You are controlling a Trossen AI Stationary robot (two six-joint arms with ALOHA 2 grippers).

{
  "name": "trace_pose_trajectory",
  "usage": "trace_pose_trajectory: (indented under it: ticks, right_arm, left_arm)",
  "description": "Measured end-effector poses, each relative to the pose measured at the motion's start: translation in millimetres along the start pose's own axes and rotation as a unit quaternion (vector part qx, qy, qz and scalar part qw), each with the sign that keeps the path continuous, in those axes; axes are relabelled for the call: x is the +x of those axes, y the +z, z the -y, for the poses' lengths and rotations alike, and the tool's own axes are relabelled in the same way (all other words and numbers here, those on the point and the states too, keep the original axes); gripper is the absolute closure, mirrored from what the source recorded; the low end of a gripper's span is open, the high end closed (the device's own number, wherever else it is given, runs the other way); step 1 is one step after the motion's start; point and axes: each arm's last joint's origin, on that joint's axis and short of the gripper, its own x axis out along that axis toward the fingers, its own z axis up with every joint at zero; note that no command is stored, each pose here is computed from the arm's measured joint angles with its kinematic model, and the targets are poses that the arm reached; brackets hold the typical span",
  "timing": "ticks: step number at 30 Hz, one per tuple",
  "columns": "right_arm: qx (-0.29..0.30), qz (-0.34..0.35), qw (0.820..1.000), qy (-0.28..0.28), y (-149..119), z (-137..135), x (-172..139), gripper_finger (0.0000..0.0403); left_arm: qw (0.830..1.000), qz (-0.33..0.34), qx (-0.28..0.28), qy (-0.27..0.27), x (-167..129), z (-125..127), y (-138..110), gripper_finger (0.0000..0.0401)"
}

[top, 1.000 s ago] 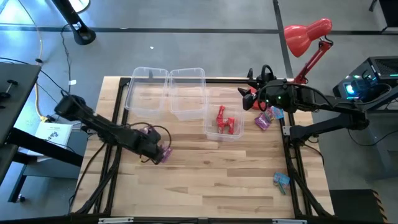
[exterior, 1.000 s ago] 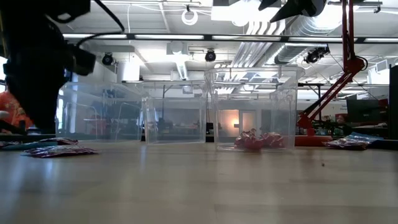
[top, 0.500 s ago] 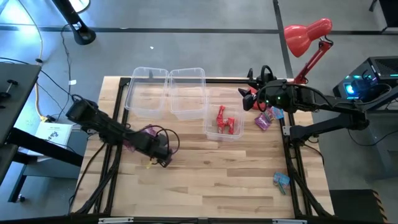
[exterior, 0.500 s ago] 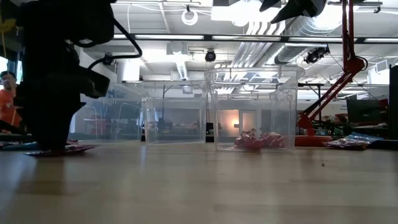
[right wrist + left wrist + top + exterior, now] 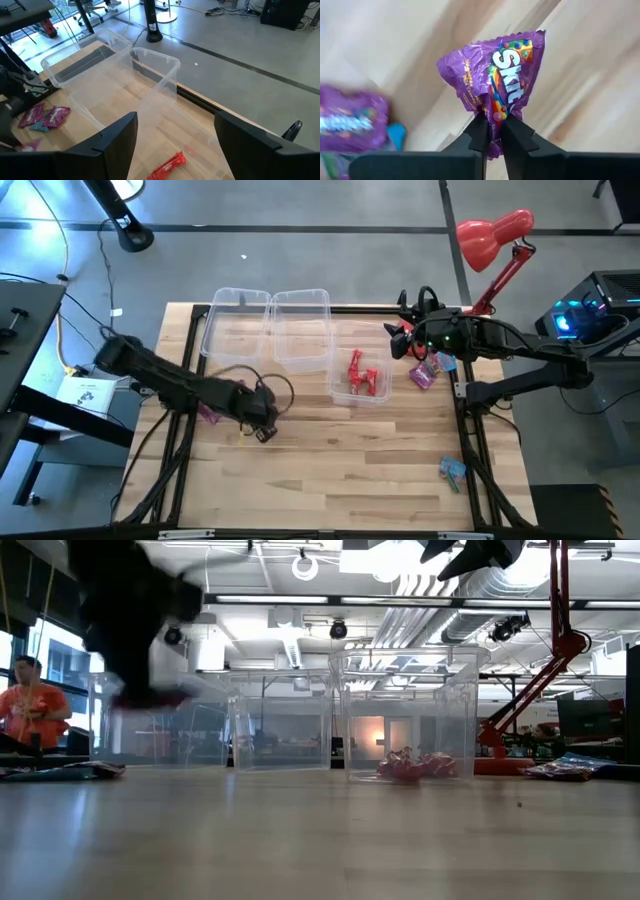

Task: Sort candy
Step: Put the bottom center violet candy into the top center transparent bin, then put the center violet candy into the top center transparent bin

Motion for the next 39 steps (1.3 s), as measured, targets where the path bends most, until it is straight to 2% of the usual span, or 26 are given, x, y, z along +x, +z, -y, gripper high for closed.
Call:
trace_pose_trajectory:
  ticks: [3,5,8,11,14,17,20,22,26,30,32,34,37,39]
  right_arm:
    - [0.001,0.000,1.000,0.000,0.0,0.0,0.0,0.0144]
    - [0.000,0.000,1.000,0.000,0.0,0.0,0.0,0.0144]
    - [0.002,0.002,1.000,-0.004,0.1,0.2,0.0,0.0144]
    - [0.010,0.003,1.000,-0.006,0.2,0.4,0.0,0.0144]
    - [0.010,0.003,1.000,-0.006,0.2,0.4,0.0,0.0144]
    - [0.005,-0.001,1.000,-0.009,-0.7,0.9,0.0,0.0144]
    - [-0.002,-0.012,1.000,-0.019,-3.4,2.6,-0.1,0.0144]
    - [-0.003,-0.020,1.000,-0.024,-5.3,3.7,-0.2,0.0144]
    - [0.005,-0.033,0.999,-0.034,-8.3,5.5,-0.4,0.0144]
    - [0.004,-0.032,0.999,-0.036,-8.4,5.7,-0.4,0.0144]
    - [0.004,-0.032,0.999,-0.036,-8.4,5.8,-0.4,0.0144]
    - [0.004,-0.033,0.999,-0.036,-8.4,5.8,-0.4,0.0144]
    - [0.007,-0.033,0.999,-0.036,-8.5,5.7,-0.3,0.0144]
    - [0.009,-0.033,0.999,-0.036,-8.4,5.8,-0.4,0.0143]
  left_arm:
    - [0.993,0.110,-0.007,-0.041,-43.8,-4.1,23.5,0.0372]
    - [0.982,0.187,0.011,-0.037,-67.3,-9.9,39.7,0.0384]
    - [0.958,0.283,0.041,0.007,-88.7,-19.3,66.1,0.0392]
    - [0.941,0.328,0.069,0.050,-90.0,-32.6,94.3,0.0382]
    - [0.934,0.327,0.103,0.100,-73.5,-48.1,121.4,0.0353]
    - [0.941,0.287,0.110,0.142,-48.3,-68.4,141.9,0.0314]
    - [0.962,0.228,0.101,0.111,-28.7,-85.8,150.5,0.0273]
    - [0.973,0.195,0.092,0.076,-27.3,-91.5,152.8,0.0246]
    - [0.982,0.154,0.096,0.054,-40.3,-96.6,151.3,0.0205]
    - [0.983,0.158,0.092,0.016,-68.6,-90.0,135.6,0.0194]
    - [0.983,0.161,0.089,-0.001,-81.0,-84.3,119.9,0.0193]
    - [0.985,0.154,0.071,0.006,-89.4,-80.8,100.5,0.0193]
    - [0.989,0.141,0.013,0.039,-94.0,-78.5,65.5,0.0193]
    - [0.990,0.120,-0.045,0.060,-87.7,-77.8,41.7,0.0193]
